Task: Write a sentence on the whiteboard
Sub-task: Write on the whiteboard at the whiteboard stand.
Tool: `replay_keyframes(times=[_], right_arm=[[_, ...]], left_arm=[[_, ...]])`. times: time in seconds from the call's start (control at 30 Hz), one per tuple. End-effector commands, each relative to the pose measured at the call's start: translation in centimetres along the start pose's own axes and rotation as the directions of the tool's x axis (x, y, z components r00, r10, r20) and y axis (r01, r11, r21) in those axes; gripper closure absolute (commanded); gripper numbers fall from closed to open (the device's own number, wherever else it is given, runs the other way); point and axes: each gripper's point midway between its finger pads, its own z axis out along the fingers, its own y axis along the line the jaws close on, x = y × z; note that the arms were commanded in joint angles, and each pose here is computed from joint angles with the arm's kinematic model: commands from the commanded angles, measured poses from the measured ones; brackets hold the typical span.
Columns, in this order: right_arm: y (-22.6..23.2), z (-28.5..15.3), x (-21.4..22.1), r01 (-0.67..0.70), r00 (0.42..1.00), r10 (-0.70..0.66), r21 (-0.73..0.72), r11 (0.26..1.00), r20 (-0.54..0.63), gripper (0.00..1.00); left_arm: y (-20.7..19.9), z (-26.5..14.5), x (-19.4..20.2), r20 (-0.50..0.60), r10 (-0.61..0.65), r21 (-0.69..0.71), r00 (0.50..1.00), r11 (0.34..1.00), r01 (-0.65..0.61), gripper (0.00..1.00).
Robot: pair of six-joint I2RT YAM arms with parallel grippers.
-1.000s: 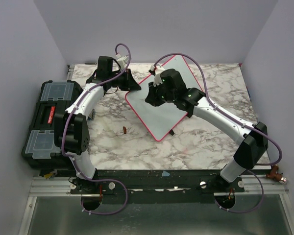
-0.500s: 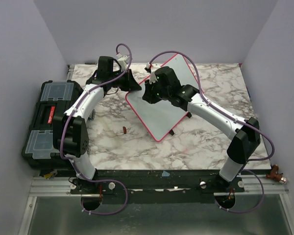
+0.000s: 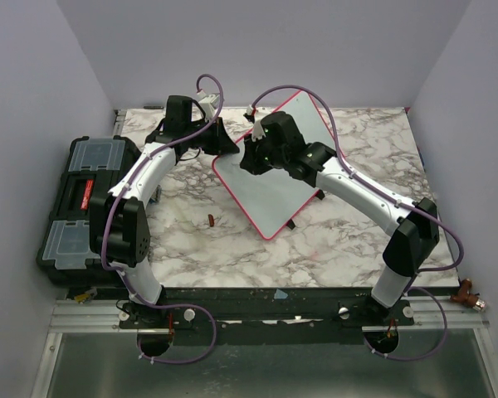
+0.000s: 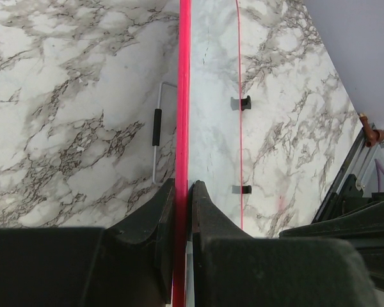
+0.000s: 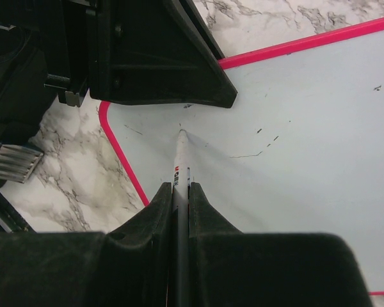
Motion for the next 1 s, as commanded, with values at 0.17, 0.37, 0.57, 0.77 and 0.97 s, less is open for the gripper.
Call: replay_keyframes(times=[0.17,0.37,0.57,0.77,0.97], right_arm=[[-0.4,0.4,2.2,-0.011,0.999,0.013,0.029,1.0,-0.05,0.99],[-0.8,0.0,4.3,-0.025,0.996,0.028,0.036,0.999,-0.08,0.99],[-0.8,-0.6,5.8,-0.031,0.994,0.035,0.045,0.999,-0.105,0.99],[-0.5,-1.7,6.1,-0.035,0.992,0.04,0.048,0.998,-0.117,0.99],[0.5,-3.3,4.6,-0.05,0.997,0.051,0.015,0.999,-0.06,0.99]], left_arm=[[-0.5,-0.1,0.9,-0.026,0.101,-0.02,0.995,0.995,-0.101,1.0],[-0.5,0.0,0.9,-0.027,0.099,-0.023,0.995,0.995,-0.1,1.0],[-0.7,-0.1,0.7,-0.021,0.105,-0.023,0.994,0.994,-0.106,1.0],[-0.7,-0.2,0.6,-0.02,0.108,-0.026,0.994,0.994,-0.108,1.0],[-0.7,-0.4,0.5,-0.021,0.114,-0.034,0.993,0.993,-0.115,1.0]])
